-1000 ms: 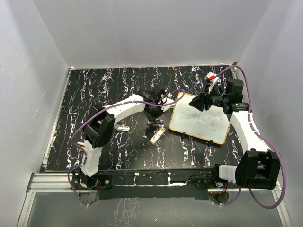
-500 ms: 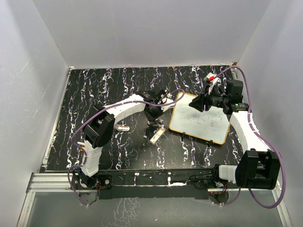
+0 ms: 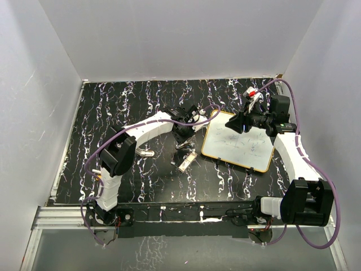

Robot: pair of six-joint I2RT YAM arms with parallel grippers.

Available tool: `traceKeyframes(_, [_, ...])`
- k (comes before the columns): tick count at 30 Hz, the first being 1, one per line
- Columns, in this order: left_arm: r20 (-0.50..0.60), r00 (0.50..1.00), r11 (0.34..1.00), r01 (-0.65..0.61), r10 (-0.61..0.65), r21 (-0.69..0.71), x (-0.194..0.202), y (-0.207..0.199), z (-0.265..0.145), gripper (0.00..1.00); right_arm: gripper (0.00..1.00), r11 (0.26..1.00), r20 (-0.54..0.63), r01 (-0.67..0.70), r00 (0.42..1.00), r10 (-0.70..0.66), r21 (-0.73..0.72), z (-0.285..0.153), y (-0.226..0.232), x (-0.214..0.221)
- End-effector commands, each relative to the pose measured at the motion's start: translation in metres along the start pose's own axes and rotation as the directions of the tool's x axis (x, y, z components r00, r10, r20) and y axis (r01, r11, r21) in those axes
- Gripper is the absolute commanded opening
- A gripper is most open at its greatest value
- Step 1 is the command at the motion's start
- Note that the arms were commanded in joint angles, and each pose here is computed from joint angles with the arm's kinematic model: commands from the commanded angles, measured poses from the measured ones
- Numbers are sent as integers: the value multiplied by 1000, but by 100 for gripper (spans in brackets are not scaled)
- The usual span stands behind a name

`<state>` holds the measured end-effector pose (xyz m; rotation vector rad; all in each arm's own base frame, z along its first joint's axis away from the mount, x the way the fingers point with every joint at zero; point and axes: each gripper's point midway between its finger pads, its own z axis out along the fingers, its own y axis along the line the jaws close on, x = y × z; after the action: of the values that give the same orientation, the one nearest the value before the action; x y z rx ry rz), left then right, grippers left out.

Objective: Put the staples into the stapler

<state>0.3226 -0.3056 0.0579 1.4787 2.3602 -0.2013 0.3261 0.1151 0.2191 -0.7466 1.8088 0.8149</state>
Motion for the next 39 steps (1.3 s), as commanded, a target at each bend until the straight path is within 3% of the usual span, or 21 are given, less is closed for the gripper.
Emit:
traceKeyframes(1, [16,1000,1000,-2,2,-22,-9,3,-14,0,41,997,46,72,996,-72,-1,-3,1,-16])
traceKeyframes(39, [-34,999,1000,-13,12,-12,-1,4,-1,0,41,997,49,71,996,-71,-7,-4,2,-15])
